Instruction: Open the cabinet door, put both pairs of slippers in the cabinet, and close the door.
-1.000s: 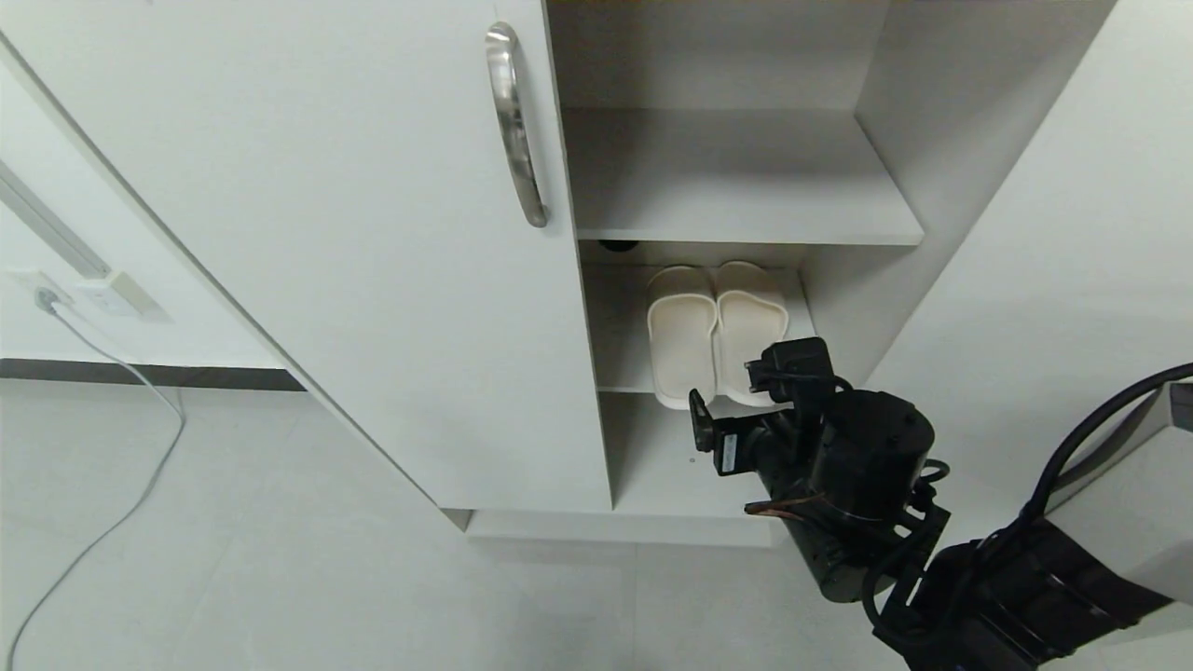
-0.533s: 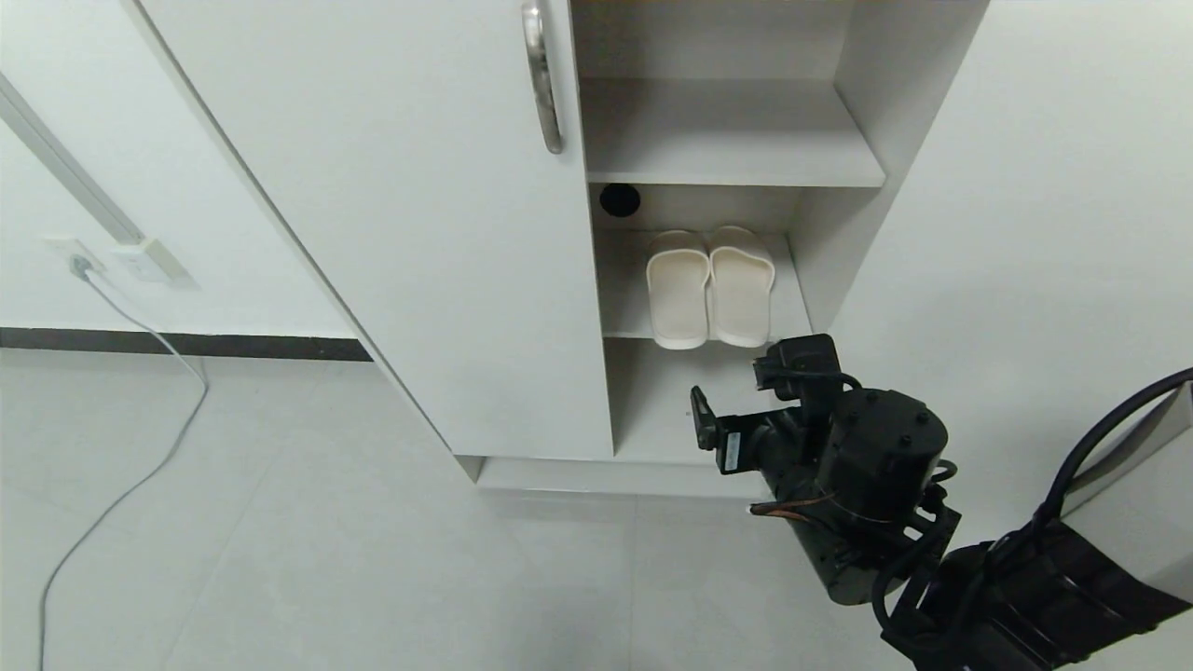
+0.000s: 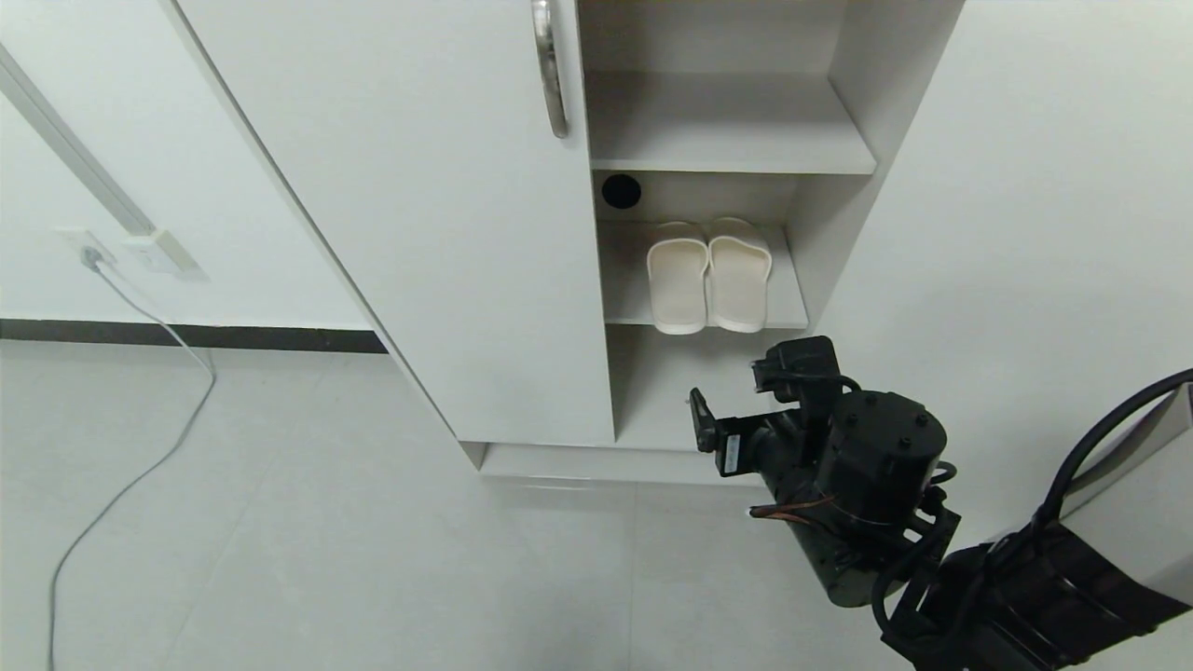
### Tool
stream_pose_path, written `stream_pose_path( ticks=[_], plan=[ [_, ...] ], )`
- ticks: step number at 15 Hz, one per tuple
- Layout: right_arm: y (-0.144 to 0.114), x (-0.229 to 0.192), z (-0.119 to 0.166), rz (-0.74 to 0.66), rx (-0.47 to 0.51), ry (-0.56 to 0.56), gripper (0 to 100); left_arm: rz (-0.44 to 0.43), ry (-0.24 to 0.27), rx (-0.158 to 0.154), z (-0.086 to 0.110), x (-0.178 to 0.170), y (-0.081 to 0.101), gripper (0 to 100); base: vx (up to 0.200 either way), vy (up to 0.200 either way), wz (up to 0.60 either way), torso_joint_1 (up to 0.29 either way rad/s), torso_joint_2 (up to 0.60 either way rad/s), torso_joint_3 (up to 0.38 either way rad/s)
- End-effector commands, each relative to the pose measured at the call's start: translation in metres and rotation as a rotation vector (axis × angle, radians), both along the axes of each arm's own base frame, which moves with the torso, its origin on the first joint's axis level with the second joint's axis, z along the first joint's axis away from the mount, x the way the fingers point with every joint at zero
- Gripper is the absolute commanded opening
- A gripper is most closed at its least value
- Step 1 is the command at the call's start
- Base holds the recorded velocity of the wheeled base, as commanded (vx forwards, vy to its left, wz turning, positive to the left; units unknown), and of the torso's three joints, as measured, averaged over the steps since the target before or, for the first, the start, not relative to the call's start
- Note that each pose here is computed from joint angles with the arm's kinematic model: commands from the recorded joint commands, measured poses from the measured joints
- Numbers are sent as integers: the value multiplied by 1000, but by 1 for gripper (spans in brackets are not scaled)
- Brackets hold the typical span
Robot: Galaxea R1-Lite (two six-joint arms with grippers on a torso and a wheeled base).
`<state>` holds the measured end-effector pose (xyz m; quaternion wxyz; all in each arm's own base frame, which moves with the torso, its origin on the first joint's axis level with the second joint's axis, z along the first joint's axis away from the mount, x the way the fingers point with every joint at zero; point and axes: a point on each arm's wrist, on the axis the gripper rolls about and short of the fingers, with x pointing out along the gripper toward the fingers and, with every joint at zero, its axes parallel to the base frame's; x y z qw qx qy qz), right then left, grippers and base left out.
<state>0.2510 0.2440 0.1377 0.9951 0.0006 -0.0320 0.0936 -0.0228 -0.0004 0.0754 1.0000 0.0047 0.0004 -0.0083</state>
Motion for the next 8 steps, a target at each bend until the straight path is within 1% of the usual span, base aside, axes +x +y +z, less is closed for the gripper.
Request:
stream_pose_path(
  ticks=[1, 4, 8],
  plan=[
    [1, 0, -1, 1, -3, 2, 100, 0, 2, 0, 0, 0, 0, 0, 0, 0, 0, 0, 0, 0],
    [0, -1, -3, 3, 3, 11, 100, 0, 2, 0, 0, 0, 0, 0, 0, 0, 0, 0, 0, 0],
    [0, -1, -3, 2, 4, 11, 100, 0, 2, 0, 0, 0, 0, 0, 0, 0, 0, 0, 5, 166]
  ],
)
